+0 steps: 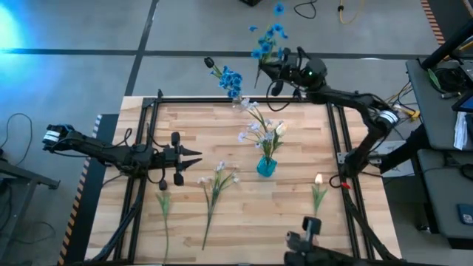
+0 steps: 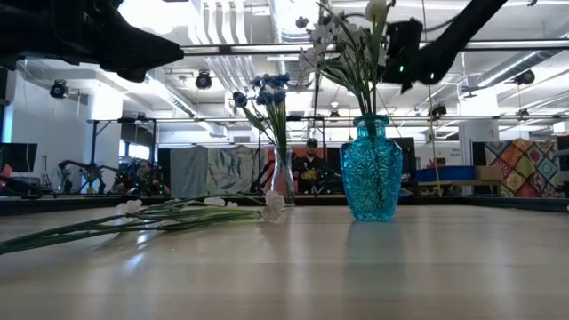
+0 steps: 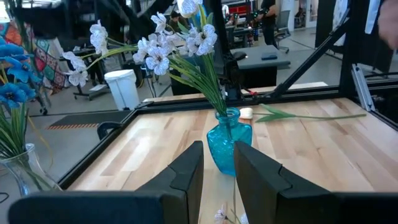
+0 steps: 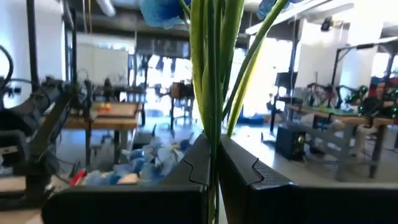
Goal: Sort flowers into vase by color
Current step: Put the blue flower into the transparent vase
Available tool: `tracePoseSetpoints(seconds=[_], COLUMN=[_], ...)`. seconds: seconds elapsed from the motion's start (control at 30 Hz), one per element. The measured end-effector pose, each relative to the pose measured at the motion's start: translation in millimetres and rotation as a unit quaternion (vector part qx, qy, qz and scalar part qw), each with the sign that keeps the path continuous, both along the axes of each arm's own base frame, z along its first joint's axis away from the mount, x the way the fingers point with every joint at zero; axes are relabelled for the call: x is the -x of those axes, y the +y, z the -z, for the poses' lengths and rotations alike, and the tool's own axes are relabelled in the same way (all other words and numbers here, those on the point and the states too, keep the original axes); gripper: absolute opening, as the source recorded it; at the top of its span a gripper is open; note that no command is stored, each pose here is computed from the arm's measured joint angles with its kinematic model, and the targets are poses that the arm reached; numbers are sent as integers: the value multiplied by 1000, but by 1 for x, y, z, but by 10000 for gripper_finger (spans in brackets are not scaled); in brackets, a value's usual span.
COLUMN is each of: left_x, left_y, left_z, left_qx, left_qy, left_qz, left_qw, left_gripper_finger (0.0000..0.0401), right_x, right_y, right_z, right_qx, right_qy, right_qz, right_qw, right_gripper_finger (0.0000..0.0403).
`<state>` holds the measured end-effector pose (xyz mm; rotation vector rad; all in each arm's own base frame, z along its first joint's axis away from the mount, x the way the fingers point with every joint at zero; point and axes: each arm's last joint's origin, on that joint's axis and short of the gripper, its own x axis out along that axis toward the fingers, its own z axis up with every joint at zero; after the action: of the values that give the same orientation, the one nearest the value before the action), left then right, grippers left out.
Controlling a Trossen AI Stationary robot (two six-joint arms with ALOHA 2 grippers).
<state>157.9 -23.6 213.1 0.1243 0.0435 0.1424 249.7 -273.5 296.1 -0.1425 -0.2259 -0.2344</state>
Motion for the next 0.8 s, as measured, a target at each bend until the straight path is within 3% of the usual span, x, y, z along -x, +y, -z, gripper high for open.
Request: tracePoseSetpoints(seconds=[0.2, 0.37, 0.8], left_x=[0, 0, 0], left_y=[0, 0, 0], left_z=[0, 0, 0], left_qx=[0, 0, 0], left_qy=[0, 1, 1], left_qz=[0, 0, 0], left_qw=[1000, 1000, 1000], left_gripper_finger=[75, 75, 75], right_x=[-8, -14, -35], right_y=[-12, -19, -12], right_z=[40, 57, 57], right_qx=[-15, -29, -27], right_qy=[-44, -67, -93], right_qz=[14, 6, 24], right_qw=[999, 997, 995], right_gripper_finger=[9, 9, 9])
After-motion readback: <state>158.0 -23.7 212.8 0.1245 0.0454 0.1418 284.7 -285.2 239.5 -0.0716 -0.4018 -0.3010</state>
